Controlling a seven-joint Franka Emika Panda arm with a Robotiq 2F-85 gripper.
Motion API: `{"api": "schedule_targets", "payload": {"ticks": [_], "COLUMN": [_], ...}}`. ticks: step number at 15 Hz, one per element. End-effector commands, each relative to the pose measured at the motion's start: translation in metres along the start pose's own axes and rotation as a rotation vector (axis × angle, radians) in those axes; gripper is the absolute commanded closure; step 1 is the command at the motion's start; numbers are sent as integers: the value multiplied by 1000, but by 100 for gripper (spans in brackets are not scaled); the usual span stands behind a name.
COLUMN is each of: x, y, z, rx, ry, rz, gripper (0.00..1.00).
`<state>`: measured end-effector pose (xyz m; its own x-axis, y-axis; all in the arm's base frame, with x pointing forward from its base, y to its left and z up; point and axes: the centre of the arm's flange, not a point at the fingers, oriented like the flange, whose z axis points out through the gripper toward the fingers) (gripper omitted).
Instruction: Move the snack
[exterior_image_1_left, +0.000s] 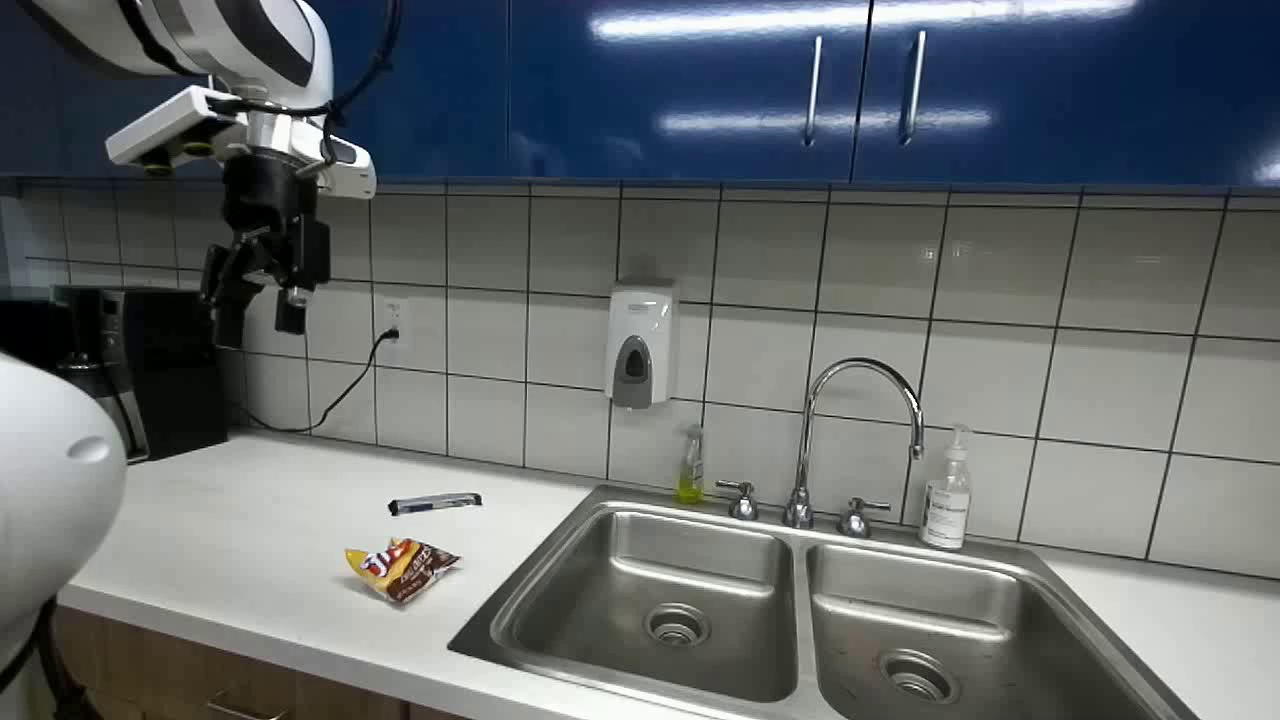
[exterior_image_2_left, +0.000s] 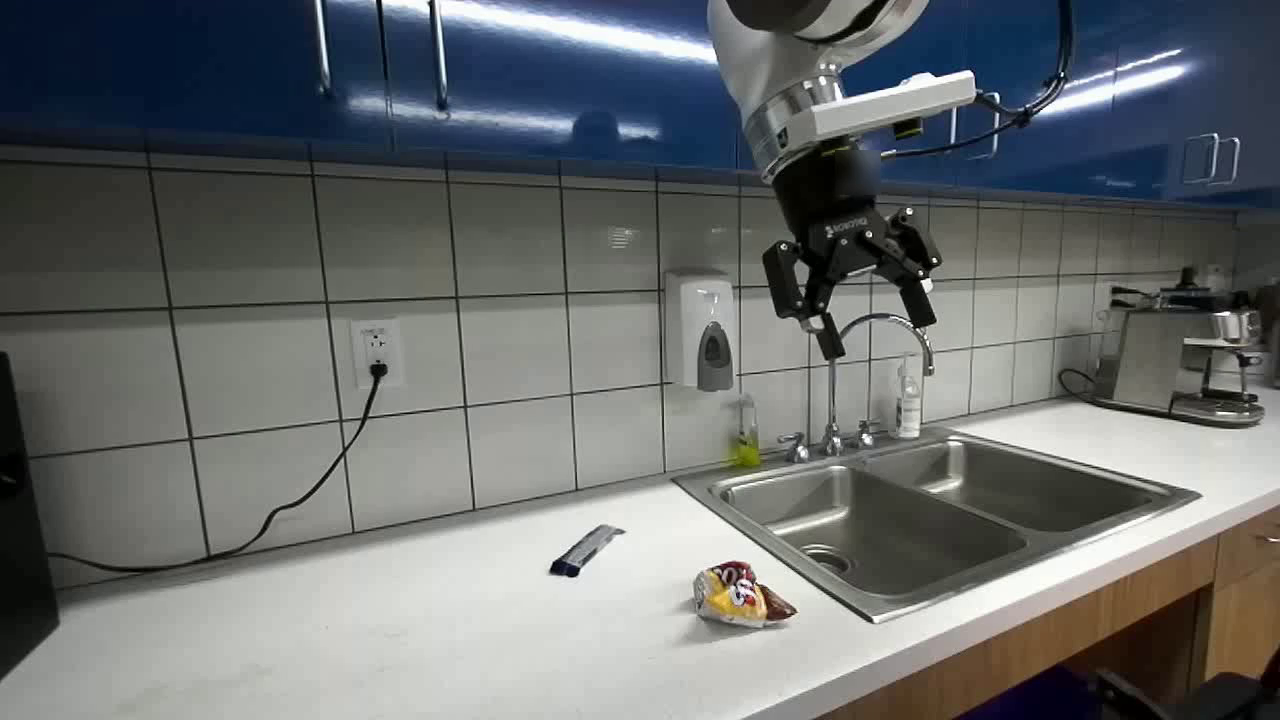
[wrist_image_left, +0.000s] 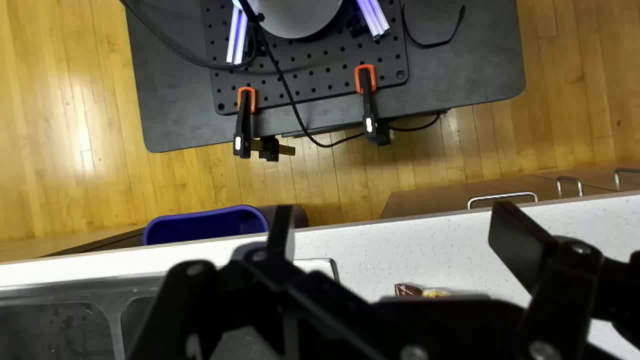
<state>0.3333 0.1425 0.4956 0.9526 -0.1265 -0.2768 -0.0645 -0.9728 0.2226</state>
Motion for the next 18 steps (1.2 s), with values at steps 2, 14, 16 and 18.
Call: {"api": "schedule_targets", "payload": {"ticks": [2,14,16,18], "x": [0,26,32,39], "y": [0,-21,-26,-30], "z": [0,13,17,21], "rx": [0,25,43,64], "ry": [0,25,49,84], "rz": [0,-76,-133,-208], "gripper": [0,0,0,0]}}
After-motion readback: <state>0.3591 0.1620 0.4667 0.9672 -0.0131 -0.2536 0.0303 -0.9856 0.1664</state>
